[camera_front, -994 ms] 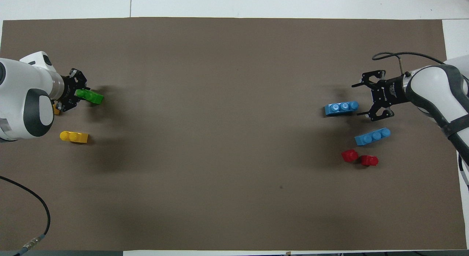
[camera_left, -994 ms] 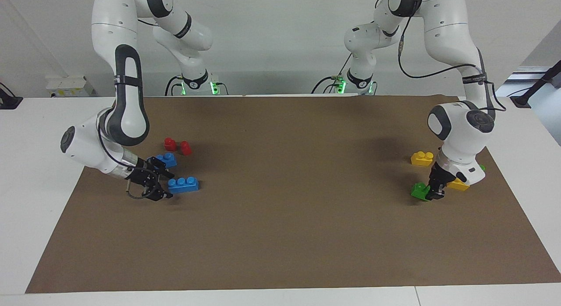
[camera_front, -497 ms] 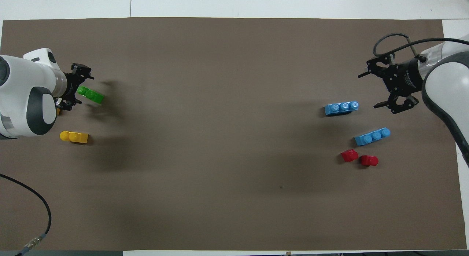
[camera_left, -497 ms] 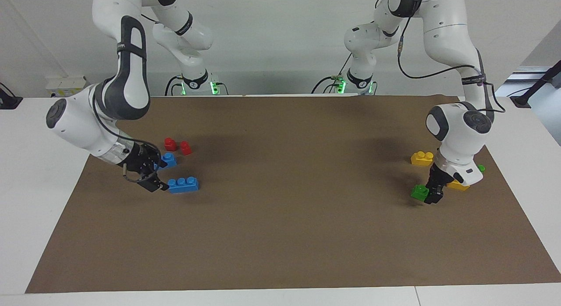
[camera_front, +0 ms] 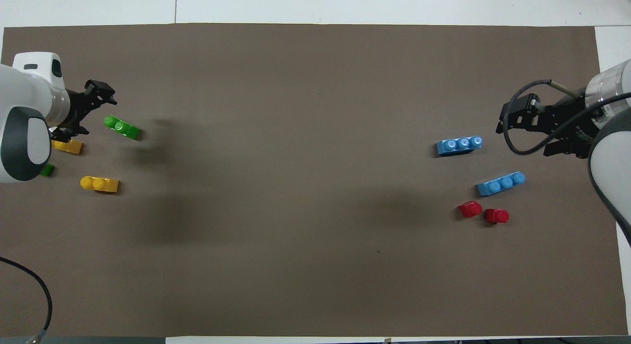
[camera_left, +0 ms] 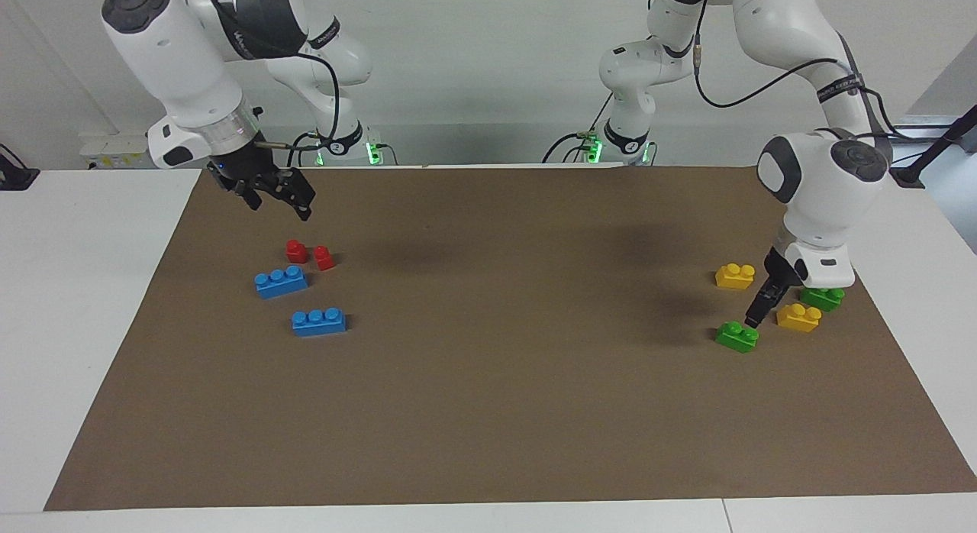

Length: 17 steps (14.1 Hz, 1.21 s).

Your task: Remove green block with left arm and hold with right

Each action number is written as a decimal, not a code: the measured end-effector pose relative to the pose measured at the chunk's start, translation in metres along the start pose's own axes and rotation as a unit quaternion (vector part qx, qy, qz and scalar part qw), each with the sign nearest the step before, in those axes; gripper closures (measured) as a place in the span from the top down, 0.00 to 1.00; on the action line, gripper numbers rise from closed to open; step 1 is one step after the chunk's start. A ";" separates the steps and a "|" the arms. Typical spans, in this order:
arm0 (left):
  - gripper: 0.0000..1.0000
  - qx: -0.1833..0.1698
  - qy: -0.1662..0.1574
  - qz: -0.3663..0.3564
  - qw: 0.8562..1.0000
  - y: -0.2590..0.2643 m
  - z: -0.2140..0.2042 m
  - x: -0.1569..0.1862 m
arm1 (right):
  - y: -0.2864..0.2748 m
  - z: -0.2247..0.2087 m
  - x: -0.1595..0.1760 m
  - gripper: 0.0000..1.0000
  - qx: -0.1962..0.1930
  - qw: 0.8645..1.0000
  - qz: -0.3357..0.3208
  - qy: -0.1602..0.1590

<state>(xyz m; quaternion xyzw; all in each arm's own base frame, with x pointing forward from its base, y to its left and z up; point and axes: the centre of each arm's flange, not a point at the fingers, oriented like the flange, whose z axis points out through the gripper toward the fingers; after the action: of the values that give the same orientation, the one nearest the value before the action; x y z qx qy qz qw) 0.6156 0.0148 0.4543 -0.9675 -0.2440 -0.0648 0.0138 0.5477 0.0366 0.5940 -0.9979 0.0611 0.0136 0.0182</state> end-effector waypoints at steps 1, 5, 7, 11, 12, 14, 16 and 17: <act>1.00 0.005 -0.004 0.032 0.999 0.000 -0.015 -0.007 | 0.004 0.002 0.001 1.00 -0.001 1.000 -0.022 -0.002; 1.00 0.023 -0.026 0.153 0.988 -0.006 -0.068 -0.034 | 0.009 0.007 0.002 1.00 -0.002 0.999 -0.038 -0.007; 1.00 0.025 -0.041 0.175 0.983 -0.007 -0.089 -0.049 | 0.012 0.007 0.003 1.00 -0.002 0.999 -0.036 -0.007; 1.00 0.019 -0.061 0.208 0.976 0.002 -0.125 -0.067 | 0.021 0.008 0.003 1.00 -0.018 0.999 -0.035 -0.012; 1.00 0.019 -0.061 0.215 0.975 0.004 -0.130 -0.069 | 0.022 0.009 0.002 1.00 -0.021 0.999 -0.036 -0.013; 1.00 0.018 -0.060 0.222 0.973 0.006 -0.136 -0.071 | 0.022 0.009 0.002 1.00 -0.022 0.999 -0.036 -0.015; 1.00 0.018 -0.061 0.229 0.971 0.006 -0.138 -0.073 | 0.022 0.009 0.002 1.00 -0.022 0.999 -0.036 -0.016; 1.00 0.018 -0.062 0.235 0.970 0.006 -0.138 -0.073 | 0.022 0.009 0.002 1.00 -0.022 0.999 -0.036 -0.016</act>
<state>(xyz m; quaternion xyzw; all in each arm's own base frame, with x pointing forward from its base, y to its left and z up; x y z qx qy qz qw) 0.5384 -0.0328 0.5813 -0.9994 -0.0109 0.0047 0.0313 0.5466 0.0148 0.5842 -0.9992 0.0246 0.0300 -0.0022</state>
